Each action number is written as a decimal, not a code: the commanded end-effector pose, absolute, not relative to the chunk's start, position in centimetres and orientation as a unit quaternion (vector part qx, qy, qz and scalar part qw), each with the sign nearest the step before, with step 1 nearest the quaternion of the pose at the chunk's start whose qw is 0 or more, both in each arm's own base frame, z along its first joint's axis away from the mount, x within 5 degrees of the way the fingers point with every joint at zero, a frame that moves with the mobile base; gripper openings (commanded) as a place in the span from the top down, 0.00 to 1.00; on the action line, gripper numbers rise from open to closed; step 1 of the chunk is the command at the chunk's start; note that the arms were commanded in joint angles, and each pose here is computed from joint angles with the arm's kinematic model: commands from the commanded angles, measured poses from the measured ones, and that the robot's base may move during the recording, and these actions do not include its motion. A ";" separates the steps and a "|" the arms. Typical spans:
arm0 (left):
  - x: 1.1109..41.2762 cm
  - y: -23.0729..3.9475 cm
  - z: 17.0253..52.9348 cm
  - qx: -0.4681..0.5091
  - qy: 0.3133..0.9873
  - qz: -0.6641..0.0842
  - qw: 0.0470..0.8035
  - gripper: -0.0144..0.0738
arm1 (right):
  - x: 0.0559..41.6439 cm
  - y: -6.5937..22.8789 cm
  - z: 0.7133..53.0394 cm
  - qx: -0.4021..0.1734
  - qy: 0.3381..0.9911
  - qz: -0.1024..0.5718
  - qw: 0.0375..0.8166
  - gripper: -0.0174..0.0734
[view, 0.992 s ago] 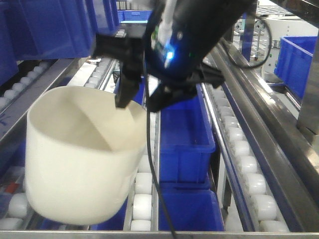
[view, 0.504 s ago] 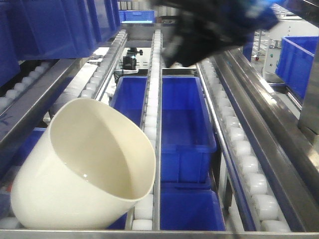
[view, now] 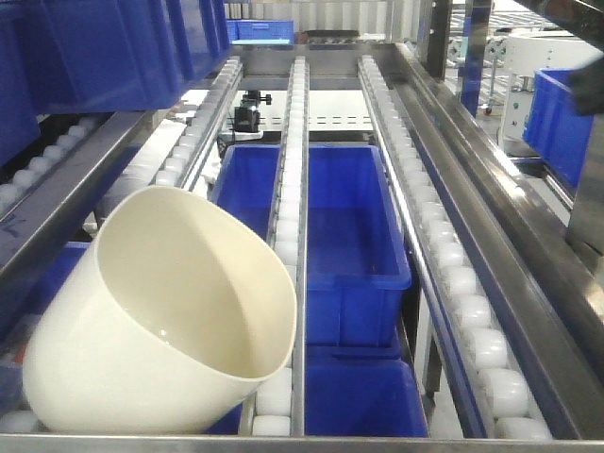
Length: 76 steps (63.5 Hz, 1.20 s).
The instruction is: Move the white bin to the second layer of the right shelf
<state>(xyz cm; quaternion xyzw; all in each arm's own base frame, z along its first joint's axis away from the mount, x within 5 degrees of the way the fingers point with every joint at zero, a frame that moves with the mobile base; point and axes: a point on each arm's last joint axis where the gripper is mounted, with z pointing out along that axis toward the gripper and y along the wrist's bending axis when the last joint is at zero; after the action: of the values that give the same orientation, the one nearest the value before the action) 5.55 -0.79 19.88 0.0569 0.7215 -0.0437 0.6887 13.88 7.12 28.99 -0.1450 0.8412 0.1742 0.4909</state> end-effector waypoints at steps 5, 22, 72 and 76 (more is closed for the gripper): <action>5.6 -0.8 19.5 0.055 0.699 -0.047 0.712 0.74 | 12.6 4.4 30.0 -0.082 0.808 0.147 0.564 0.75; 5.6 -0.8 19.5 0.055 0.699 -0.047 0.712 0.74 | 10.1 2.4 28.2 -0.056 0.796 0.104 0.594 0.75; 5.6 -0.8 19.5 0.055 0.699 -0.047 0.712 0.74 | 8.0 0.3 26.3 0.001 0.743 0.024 0.669 0.75; 5.6 -0.8 19.5 0.055 0.699 -0.047 0.712 0.74 | 7.9 0.3 26.1 0.001 0.742 0.024 0.670 0.75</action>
<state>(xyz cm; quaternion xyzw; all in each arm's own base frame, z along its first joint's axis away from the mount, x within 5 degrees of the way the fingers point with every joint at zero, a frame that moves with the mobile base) 5.55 -0.79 19.88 0.0569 0.7215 -0.0437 0.6887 7.79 0.44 24.43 -0.0047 0.7810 0.0288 0.6239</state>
